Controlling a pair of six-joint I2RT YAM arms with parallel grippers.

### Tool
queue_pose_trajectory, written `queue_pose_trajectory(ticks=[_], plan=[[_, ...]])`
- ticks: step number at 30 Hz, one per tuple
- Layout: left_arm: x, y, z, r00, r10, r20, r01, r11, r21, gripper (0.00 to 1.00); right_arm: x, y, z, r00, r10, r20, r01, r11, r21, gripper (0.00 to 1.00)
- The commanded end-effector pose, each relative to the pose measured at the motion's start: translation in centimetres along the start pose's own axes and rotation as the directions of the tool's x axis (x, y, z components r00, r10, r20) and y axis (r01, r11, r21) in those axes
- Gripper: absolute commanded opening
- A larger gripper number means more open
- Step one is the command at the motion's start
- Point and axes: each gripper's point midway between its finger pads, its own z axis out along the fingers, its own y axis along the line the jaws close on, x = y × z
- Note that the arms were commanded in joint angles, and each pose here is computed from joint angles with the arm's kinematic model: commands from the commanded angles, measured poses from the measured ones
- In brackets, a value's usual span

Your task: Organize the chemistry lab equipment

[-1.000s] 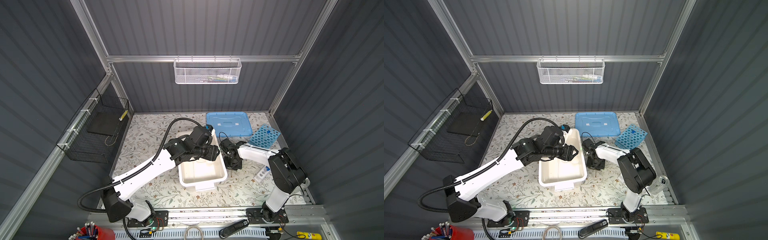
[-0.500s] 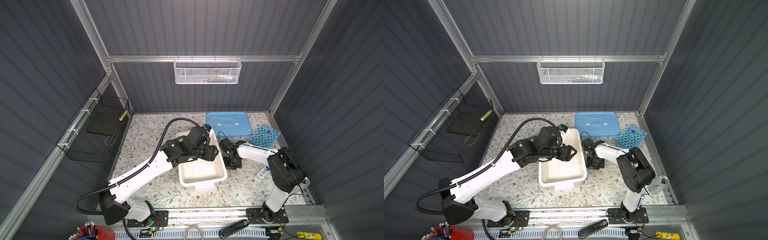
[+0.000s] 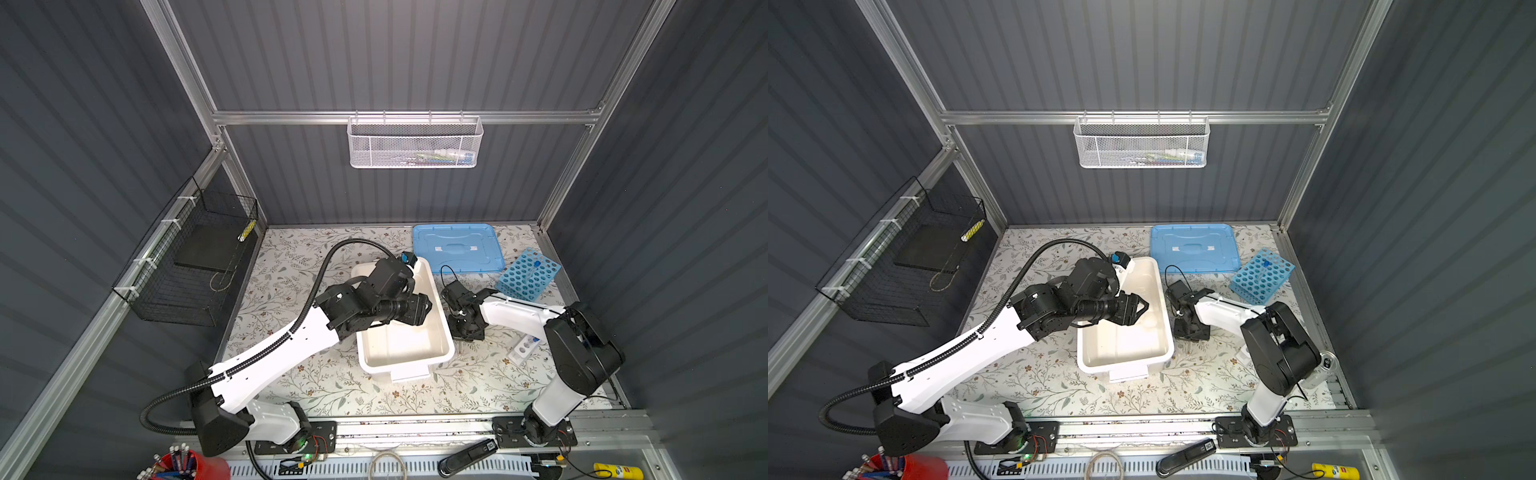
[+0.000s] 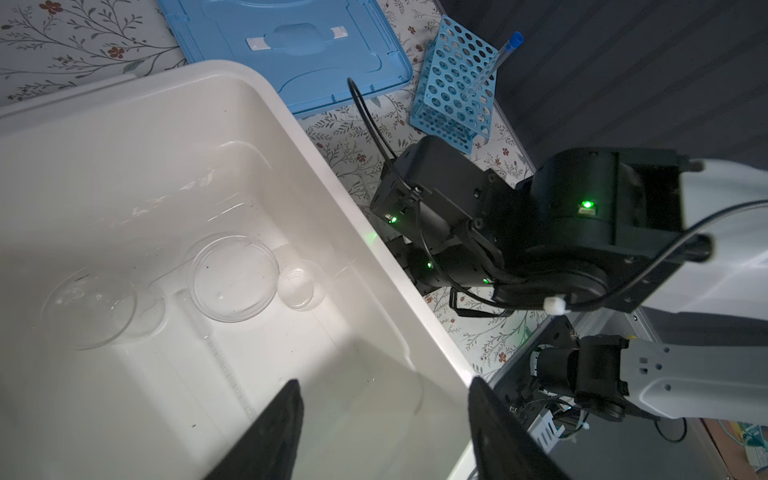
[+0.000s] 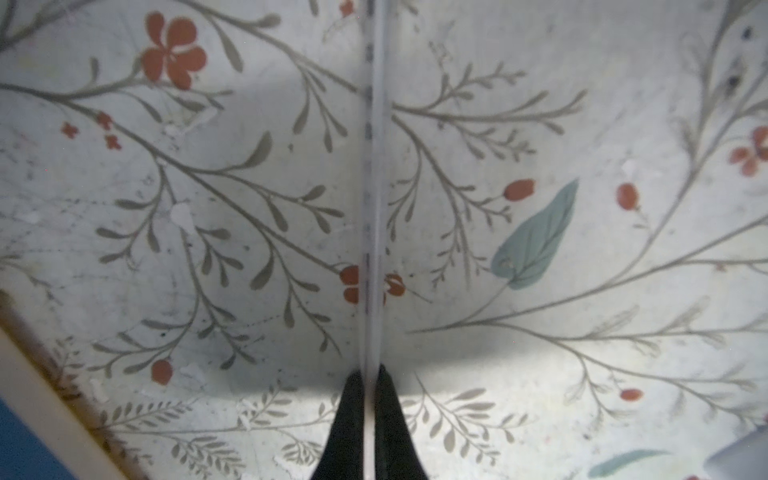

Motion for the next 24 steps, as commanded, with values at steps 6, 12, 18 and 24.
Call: queue_pose_trajectory(ticks=[6, 12, 18, 24], plan=[[-0.1, 0.9, -1.1, 1.0, 0.008, 0.024, -0.008, 1.0, -0.03, 0.65, 2.7, -1.9, -0.2, 0.997, 0.012, -0.081, -0.009, 0.999, 0.037, 0.0], [-0.3, 1.1, -1.4, 1.0, 0.009, 0.027, -0.008, 0.999, -0.038, 0.65, 2.5, -2.1, -1.0, 0.998, 0.018, -0.059, -0.016, 1.0, 0.026, 0.0], [-0.5, 1.0, -1.4, 0.999, 0.011, 0.03, -0.01, 0.999, -0.039, 0.65, 1.6, -2.0, -3.2, 1.0, 0.024, -0.008, -0.024, 1.0, 0.004, 0.0], [-0.6, 1.1, -1.3, 0.999, 0.007, 0.031, -0.006, 0.999, -0.04, 0.65, 0.9, -2.1, -4.9, 0.999, 0.032, 0.024, -0.031, 0.999, -0.023, 0.0]])
